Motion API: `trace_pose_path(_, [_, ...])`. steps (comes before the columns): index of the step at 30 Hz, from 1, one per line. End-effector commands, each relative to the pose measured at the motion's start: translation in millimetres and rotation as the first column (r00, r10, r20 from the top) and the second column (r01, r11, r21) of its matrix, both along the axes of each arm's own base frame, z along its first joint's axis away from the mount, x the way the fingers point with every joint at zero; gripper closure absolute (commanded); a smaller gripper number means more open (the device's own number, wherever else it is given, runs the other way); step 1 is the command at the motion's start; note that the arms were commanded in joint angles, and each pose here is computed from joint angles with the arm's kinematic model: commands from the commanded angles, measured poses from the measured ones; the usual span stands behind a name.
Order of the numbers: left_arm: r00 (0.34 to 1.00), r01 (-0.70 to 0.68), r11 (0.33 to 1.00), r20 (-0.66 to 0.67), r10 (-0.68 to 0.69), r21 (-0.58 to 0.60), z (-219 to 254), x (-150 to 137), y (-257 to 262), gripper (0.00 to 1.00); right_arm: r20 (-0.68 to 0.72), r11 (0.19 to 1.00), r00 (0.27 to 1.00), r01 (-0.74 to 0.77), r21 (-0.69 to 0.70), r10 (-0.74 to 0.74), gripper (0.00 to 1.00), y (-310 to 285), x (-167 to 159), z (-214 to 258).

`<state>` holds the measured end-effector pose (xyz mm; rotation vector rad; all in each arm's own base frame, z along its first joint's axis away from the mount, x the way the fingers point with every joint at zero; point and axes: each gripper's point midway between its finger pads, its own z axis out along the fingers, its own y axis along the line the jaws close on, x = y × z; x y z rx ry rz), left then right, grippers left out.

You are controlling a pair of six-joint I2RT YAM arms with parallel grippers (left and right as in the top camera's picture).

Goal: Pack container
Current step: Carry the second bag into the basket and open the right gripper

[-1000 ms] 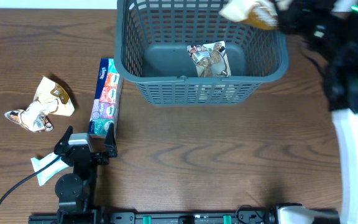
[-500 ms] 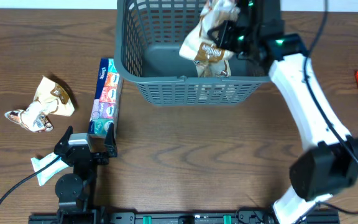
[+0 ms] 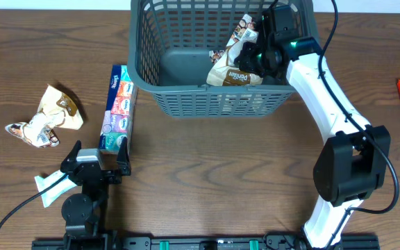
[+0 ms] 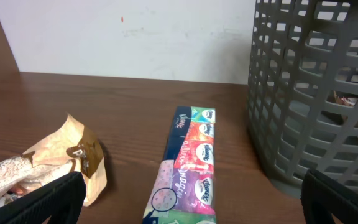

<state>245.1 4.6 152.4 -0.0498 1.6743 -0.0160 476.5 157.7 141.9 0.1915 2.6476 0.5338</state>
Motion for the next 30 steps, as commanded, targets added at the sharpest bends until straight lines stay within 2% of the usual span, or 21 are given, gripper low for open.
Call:
trace_pose_path(1, [0.999, 0.001, 1.0, -0.046, -0.001, -0.003, -14.8, -1.1, 0.1, 0.01, 0.006, 0.999, 1.0, -0.023, -0.03, 0.023, 0.89, 0.7, -0.8, -3.5])
trace_pose_path(2, [0.999, 0.001, 1.0, -0.046, -0.001, -0.003, -14.8, -1.1, 0.1, 0.01, 0.006, 0.999, 1.0, -0.023, -0.03, 0.023, 0.85, 0.7, -0.8, -3.5])
trace_pose_path(4, [0.999, 0.001, 1.0, -0.046, -0.001, -0.003, -14.7, -1.1, 0.1, 0.01, 0.005, 0.999, 1.0, -0.023, -0.031, 0.023, 0.66, 0.6, -1.1, -3.6])
trace_pose_path(5, [0.999, 0.001, 1.0, -0.046, -0.001, -0.003, -14.7, -1.1, 0.1, 0.01, 0.005, 0.999, 1.0, -0.023, -0.031, 0.023, 0.63, 0.6, -1.1, -3.6])
trace_pose_path(14, [0.999, 0.001, 1.0, -0.046, -0.001, -0.003, -14.8, -1.1, 0.1, 0.01, 0.012, 0.999, 1.0, -0.022, -0.029, 0.023, 0.48, 0.5, 0.7, -1.7])
trace_pose_path(17, [0.999, 0.001, 1.0, -0.046, -0.001, -0.003, -14.7, -1.1, 0.1, 0.01, 0.053, 0.999, 0.997, -0.051, -0.019, 0.052, 0.45, 4.3, 7.2, 13.4])
trace_pose_path(21, [0.999, 0.001, 1.0, -0.046, -0.001, -0.003, -14.8, -1.1, 0.1, 0.01, 0.164, 0.997, 0.983, -0.083, -0.008, 0.083, 0.39, 8.2, 22.8, 71.5])
trace_pose_path(25, [0.999, 0.001, 1.0, -0.046, -0.001, -0.003, -14.8, -1.1, 0.1, 0.01, 0.322, 0.996, 0.943, -0.076, -0.035, 0.083, 0.13, -0.1, 32.2, 158.4])
trace_pose_path(27, [0.999, 0.001, 1.0, -0.046, -0.001, -0.003, -14.8, -1.1, 0.1, 0.01, 0.401, 0.997, 0.916, 0.004, -0.078, 0.028, 0.03, -21.4, 33.0, 202.6])
trace_pose_path(30, [0.999, 0.001, 1.0, -0.046, -0.001, -0.003, -14.7, -1.1, 0.1, 0.01, 0.503, 0.959, 0.857, 0.226, -0.168, -0.114, 0.01, -80.1, 24.2, 260.3])
